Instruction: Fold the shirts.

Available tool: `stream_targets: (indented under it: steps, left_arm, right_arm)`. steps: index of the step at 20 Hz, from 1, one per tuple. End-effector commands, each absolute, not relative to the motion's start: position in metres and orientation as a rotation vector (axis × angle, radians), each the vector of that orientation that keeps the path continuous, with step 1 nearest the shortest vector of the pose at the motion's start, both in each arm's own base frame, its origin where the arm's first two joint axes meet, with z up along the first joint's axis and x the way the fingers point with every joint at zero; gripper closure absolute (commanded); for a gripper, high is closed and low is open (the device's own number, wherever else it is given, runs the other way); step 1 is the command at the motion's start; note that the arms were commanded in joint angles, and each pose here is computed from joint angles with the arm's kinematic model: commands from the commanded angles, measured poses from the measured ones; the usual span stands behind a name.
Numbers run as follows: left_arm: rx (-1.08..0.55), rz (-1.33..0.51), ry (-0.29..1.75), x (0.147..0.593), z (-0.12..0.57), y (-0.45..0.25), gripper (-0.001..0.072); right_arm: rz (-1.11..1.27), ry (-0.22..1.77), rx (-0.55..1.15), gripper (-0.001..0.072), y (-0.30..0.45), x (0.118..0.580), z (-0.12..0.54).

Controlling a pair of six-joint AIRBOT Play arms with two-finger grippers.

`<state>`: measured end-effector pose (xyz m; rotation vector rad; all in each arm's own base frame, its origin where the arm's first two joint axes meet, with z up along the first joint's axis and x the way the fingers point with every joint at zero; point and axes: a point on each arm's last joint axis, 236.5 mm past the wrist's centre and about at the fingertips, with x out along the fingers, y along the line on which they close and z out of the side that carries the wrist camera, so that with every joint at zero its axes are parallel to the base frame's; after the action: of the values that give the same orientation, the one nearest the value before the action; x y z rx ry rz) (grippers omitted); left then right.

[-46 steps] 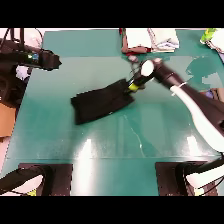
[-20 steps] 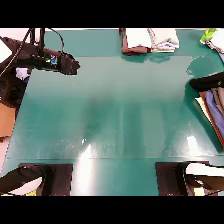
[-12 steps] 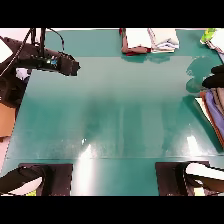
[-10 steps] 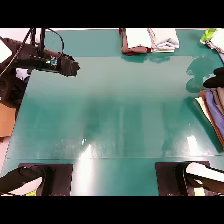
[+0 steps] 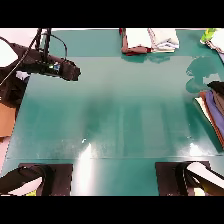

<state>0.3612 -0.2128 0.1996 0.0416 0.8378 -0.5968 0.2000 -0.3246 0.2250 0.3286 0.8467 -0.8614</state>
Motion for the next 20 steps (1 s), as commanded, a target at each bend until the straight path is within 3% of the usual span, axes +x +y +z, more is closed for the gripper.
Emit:
stream_targets:
  steps: [1, 5, 7, 8, 9, 14, 17, 20]
  left_arm:
    - [0.044, -0.597, 0.853, 0.359, 0.195, -0.212, 0.0680]
    - [0.038, -0.601, 0.853, 0.359, 0.195, -0.214, 0.0680]
    - [0.031, -0.599, 0.855, 0.359, 0.195, -0.214, 0.0680]
    - [0.031, -0.599, 0.853, 0.359, 0.196, -0.214, 0.0680]
    - [0.029, -0.600, 0.852, 0.359, 0.196, -0.214, 0.0680]
    - [0.016, -0.607, 0.841, 0.360, 0.199, -0.217, 0.0680]
    - [0.014, -0.605, 0.827, 0.363, 0.201, -0.217, 0.0679]
    - [0.024, -0.602, 0.817, 0.365, 0.202, -0.216, 0.0679]
  right_arm:
    - [-0.945, 0.970, 0.367, 0.0696, -0.335, 0.152, 0.179]
    - [-0.975, 1.062, 0.414, 0.0677, -0.340, 0.131, 0.132]
    - [-0.959, 1.096, 0.440, 0.0347, -0.339, 0.131, 0.115]
    - [-0.942, 1.097, 0.453, 0.0237, -0.337, 0.135, 0.112]
    - [-0.914, 1.075, 0.460, 0.0200, -0.335, 0.147, 0.114]
    - [-0.586, 0.811, 0.381, 0.0200, -0.279, 0.282, 0.182]
    - [-0.265, 0.745, 0.340, 0.0201, -0.178, 0.362, 0.208]
    - [0.018, 0.795, 0.230, 0.0202, -0.064, 0.404, 0.202]
